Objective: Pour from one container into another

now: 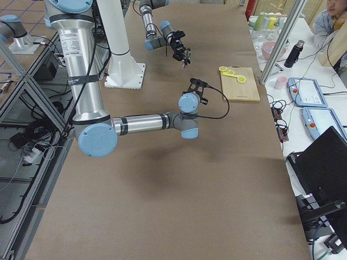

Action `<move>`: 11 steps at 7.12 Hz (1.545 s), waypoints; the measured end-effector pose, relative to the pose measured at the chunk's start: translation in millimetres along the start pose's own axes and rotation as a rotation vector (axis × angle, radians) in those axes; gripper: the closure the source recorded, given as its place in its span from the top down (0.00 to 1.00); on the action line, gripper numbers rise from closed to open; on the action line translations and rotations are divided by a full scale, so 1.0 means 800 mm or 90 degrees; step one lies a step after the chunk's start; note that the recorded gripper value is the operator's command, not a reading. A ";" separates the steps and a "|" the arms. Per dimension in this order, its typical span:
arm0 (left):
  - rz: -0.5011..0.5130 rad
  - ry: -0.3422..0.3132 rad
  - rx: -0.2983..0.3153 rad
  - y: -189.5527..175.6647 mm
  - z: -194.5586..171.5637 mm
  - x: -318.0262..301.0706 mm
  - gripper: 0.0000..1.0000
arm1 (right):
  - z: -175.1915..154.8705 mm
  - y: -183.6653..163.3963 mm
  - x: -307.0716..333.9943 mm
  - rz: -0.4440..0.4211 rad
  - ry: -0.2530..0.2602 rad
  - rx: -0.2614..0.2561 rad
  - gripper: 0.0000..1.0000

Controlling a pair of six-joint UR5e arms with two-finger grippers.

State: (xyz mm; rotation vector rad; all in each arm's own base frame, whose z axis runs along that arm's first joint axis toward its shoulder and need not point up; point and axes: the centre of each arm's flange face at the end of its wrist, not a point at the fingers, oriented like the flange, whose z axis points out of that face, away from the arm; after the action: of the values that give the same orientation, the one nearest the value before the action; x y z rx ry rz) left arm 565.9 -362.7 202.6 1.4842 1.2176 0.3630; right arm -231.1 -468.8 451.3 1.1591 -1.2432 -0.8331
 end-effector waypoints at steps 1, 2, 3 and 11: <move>0.001 -0.001 0.000 0.000 0.001 -0.001 0.00 | 0.003 -0.016 -0.008 -0.008 0.000 -0.003 0.00; 0.000 -0.001 0.001 -0.001 0.002 -0.001 0.00 | 0.008 -0.039 -0.019 -0.015 0.001 -0.013 0.00; 0.000 0.002 0.002 -0.002 0.004 0.000 0.00 | 0.015 -0.063 -0.032 -0.022 0.001 -0.024 0.00; -0.001 -0.002 0.006 -0.003 0.008 0.001 0.00 | 0.105 -0.210 -0.109 -0.120 0.022 -0.159 0.00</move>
State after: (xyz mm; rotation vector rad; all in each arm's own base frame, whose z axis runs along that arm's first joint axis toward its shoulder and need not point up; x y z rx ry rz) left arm 570.2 -365.9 198.5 1.4913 1.2192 0.3540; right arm -309.5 -445.0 261.3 1.0925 -0.9797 -1.0725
